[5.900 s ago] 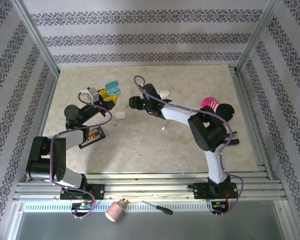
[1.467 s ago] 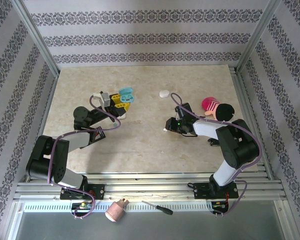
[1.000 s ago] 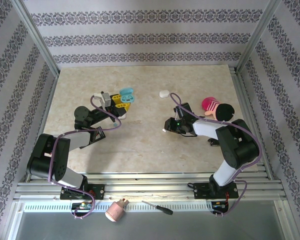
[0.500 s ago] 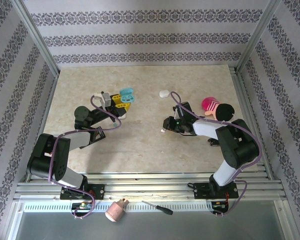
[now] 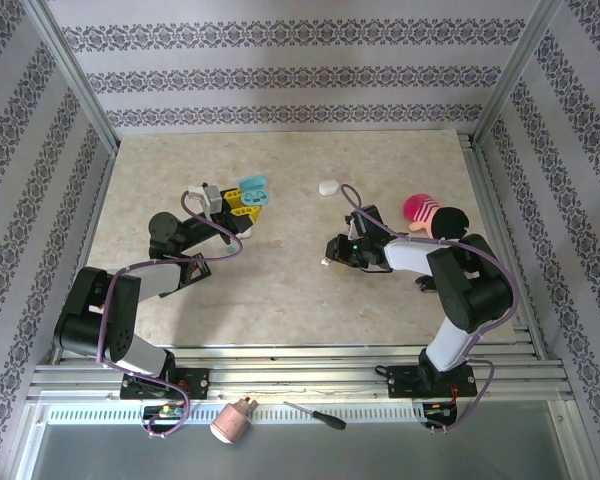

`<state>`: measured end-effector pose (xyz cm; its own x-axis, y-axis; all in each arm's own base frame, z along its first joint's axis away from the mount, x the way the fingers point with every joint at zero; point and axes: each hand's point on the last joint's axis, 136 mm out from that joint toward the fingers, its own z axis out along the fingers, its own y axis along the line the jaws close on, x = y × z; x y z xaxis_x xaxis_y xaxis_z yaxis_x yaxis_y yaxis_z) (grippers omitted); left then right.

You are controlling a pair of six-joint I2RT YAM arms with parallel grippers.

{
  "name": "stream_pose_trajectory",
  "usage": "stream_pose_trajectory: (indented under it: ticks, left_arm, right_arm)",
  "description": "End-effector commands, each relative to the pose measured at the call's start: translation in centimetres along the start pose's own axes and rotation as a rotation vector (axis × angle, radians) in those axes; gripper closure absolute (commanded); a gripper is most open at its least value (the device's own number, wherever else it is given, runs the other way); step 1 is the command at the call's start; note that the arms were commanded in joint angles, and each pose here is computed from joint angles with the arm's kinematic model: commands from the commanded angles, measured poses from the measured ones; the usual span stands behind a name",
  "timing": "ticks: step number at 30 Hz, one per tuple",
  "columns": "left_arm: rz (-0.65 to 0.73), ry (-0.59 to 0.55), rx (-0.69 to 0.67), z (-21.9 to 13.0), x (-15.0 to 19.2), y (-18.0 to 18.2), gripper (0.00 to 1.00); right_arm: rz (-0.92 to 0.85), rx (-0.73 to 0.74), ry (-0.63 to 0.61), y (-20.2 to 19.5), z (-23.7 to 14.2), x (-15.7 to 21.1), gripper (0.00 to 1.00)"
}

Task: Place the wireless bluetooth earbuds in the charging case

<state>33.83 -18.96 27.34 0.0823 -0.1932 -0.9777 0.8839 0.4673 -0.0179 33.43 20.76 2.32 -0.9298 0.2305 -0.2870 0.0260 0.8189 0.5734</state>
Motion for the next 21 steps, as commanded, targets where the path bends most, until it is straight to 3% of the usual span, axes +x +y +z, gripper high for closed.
stream_pose_trajectory:
  ticks: [1, 21]
  left_arm:
    - [0.065, -0.042, 0.034, 0.59, -1.48, -0.7, 0.76]
    - [0.067, -0.042, 0.037, 0.82, -1.54, -0.48, 0.76]
  right_arm:
    - [0.012, -0.039, -0.011, 0.82, -0.32, -0.38, 0.71]
    - [0.011, -0.063, -0.007, 1.24, -0.48, -0.11, 0.71]
